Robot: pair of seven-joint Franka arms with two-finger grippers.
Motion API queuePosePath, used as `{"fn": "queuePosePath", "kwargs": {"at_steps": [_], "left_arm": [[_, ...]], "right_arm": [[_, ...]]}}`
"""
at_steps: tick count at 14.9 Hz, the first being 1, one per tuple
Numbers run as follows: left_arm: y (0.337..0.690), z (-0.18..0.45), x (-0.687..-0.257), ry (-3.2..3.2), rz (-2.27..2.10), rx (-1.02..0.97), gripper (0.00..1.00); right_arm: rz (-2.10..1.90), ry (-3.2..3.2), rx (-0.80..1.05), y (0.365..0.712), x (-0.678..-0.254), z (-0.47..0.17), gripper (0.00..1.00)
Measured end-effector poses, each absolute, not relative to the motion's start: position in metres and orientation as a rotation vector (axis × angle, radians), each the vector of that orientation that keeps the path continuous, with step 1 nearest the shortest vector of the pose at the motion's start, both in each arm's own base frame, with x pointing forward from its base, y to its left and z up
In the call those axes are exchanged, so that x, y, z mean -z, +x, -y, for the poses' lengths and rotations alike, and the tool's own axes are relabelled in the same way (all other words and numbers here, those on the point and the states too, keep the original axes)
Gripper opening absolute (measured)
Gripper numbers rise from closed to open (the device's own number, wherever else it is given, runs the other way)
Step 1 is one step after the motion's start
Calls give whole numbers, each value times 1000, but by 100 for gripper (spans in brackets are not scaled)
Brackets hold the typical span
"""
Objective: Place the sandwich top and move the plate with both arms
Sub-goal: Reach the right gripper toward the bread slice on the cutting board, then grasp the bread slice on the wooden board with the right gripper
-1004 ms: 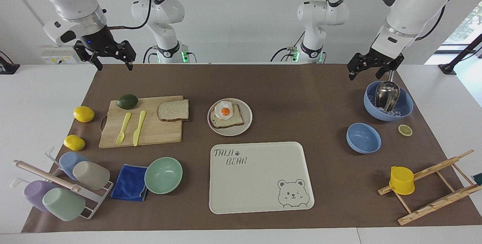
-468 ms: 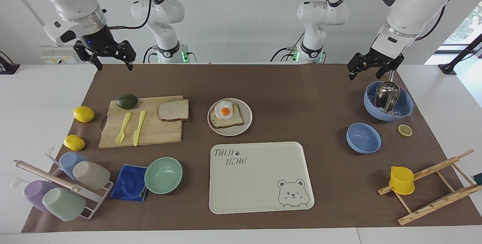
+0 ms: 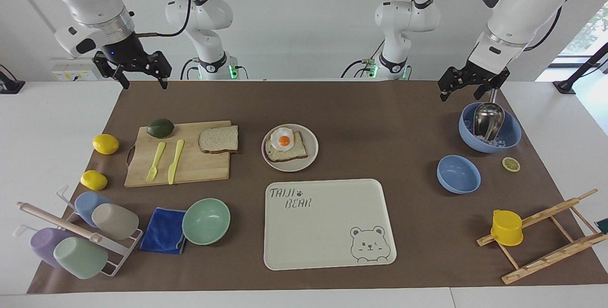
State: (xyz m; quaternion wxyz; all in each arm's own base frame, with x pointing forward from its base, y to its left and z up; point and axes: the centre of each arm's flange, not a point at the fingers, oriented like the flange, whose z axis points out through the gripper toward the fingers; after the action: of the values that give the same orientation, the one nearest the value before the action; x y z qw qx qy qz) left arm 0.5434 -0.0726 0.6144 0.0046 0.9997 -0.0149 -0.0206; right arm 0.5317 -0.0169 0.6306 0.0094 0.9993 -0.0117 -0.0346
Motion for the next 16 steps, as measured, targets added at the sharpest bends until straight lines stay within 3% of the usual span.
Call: {"fn": "queuePosePath", "kwargs": {"at_steps": [3, 7, 12, 16], "left_arm": [[543, 73, -614, 3131, 47, 65, 100], [543, 73, -614, 3131, 47, 65, 100], [543, 73, -614, 3131, 47, 65, 100], [543, 73, -614, 3131, 47, 65, 100]], "right_arm": [[11, 3102, 107, 535, -616, 7, 100], [-5, 2963, 173, 534, -563, -45, 100], [65, 2858, 192, 536, -476, -143, 100], [63, 2852, 134, 534, -396, -181, 100]]}}
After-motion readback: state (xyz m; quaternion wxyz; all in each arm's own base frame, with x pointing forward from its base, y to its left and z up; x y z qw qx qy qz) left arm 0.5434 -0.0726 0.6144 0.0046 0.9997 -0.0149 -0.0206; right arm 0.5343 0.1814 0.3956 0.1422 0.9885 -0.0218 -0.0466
